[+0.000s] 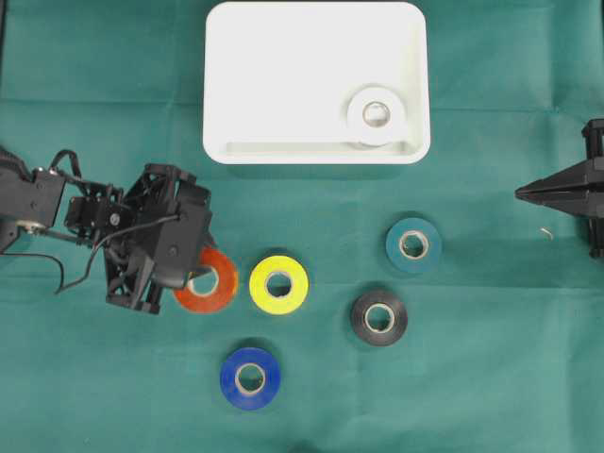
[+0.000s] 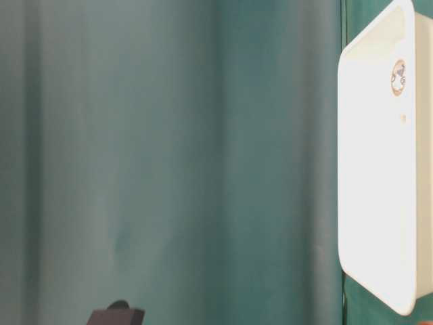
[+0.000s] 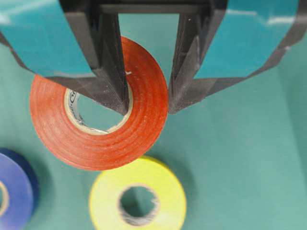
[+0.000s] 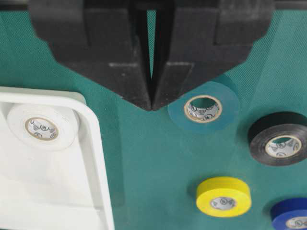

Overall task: Put the tape into the white case with the left arm.
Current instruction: 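Grasp the red roll through its hole and carry it to the tray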

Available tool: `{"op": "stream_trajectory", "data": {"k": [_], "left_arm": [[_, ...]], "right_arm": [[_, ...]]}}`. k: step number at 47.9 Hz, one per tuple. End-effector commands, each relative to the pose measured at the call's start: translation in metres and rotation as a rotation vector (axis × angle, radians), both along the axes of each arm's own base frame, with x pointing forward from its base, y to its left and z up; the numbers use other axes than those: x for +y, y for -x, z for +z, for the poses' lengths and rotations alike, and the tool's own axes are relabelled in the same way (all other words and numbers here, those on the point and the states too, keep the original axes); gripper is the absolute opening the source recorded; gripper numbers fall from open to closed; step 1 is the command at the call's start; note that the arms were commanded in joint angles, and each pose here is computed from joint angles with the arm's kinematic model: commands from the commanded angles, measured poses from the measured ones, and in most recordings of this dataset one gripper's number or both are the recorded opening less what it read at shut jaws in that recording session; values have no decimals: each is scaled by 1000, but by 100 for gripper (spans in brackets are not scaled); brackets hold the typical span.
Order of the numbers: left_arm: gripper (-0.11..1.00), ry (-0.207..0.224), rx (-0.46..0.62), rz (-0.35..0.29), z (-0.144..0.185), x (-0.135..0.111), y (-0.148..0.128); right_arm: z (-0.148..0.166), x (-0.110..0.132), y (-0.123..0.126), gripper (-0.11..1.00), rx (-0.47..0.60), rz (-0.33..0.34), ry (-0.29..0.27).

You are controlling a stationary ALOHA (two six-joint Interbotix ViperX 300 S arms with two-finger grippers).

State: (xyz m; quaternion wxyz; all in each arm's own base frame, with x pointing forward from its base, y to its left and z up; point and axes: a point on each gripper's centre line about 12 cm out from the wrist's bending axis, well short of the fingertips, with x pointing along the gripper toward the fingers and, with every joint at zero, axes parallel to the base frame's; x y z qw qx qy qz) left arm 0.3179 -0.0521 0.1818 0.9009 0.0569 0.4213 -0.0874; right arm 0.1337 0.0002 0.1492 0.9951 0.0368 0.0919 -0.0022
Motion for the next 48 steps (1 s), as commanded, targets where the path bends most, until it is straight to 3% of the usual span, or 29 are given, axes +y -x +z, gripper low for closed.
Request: {"op": "stream_trajectory", "data": {"k": [1, 13, 34, 48], "left_arm": [[24, 1, -51, 34, 13, 11, -11], [24, -60, -85, 117, 16, 61, -32], [24, -224, -75, 154, 8, 148, -79], [24, -262, -78, 183, -6, 184, -107]], "right_arm": [[3, 0, -2, -9, -8, -1, 0], [3, 0, -2, -9, -8, -1, 0], [2, 0, -1, -9, -5, -2, -2], [2, 0, -1, -9, -3, -1, 0]]}}
